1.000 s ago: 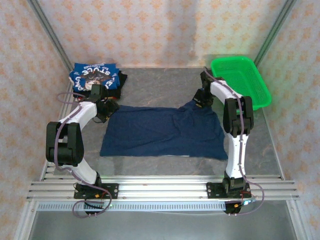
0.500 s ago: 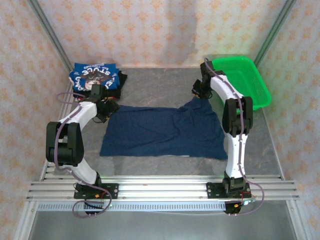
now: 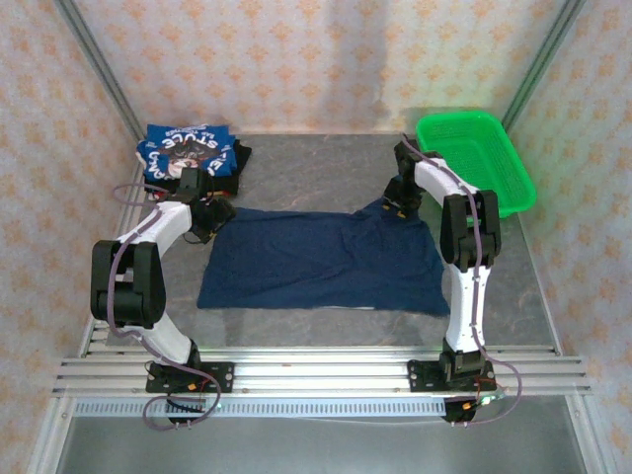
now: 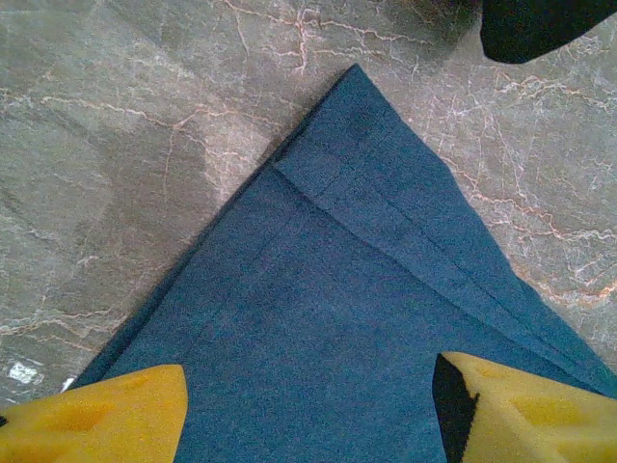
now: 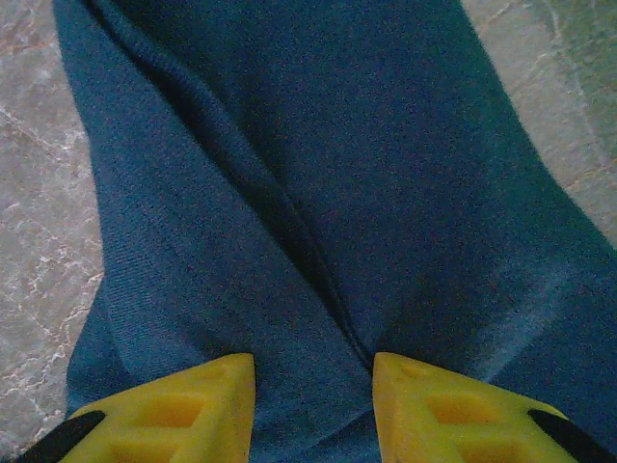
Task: Fold and stack the t-shirts
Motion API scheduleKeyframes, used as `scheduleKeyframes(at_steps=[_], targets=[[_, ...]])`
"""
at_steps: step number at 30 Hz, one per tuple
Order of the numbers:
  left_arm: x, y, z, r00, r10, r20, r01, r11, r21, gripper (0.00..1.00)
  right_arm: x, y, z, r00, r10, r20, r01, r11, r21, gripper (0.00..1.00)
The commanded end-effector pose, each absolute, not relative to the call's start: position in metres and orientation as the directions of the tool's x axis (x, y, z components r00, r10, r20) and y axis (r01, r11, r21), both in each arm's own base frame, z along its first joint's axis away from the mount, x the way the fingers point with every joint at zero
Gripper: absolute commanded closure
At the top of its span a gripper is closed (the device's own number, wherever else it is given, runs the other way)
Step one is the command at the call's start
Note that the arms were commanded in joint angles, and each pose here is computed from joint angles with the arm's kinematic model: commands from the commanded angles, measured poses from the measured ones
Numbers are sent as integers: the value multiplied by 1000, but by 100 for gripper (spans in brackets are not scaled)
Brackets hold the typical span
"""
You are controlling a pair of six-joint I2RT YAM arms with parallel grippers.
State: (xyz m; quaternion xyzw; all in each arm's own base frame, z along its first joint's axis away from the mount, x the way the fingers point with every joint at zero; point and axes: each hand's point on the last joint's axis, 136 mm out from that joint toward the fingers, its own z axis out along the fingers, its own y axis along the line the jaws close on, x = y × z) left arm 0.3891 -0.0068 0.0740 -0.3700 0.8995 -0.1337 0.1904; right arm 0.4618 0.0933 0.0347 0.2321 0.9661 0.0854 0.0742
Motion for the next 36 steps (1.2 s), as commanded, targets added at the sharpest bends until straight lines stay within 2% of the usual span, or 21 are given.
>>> scheduleKeyframes(at_steps=[1,7,13,19,30,36], targets=[[386,-5,71,-669,-701,-247,-605,707,-367,31,458,89,37,-884,451,-122,431,888,160,63],[382,-4,68,-668,-703,-244,-610,705,-362,31,458,90,37,-885,450,-122,429,889,162,65],[382,-4,66,-667,-705,-240,-613,703,-360,31,468,94,34,-872,471,-135,444,876,187,82],[381,-3,69,-672,-698,-246,-608,710,-354,31,489,98,55,-860,476,-184,434,872,227,100],[381,-4,69,-671,-699,-245,-609,709,-356,31,517,118,65,-844,501,-189,424,841,337,100],[379,-4,68,-675,-697,-242,-608,711,-352,31,550,131,77,-804,551,-225,419,793,442,100]])
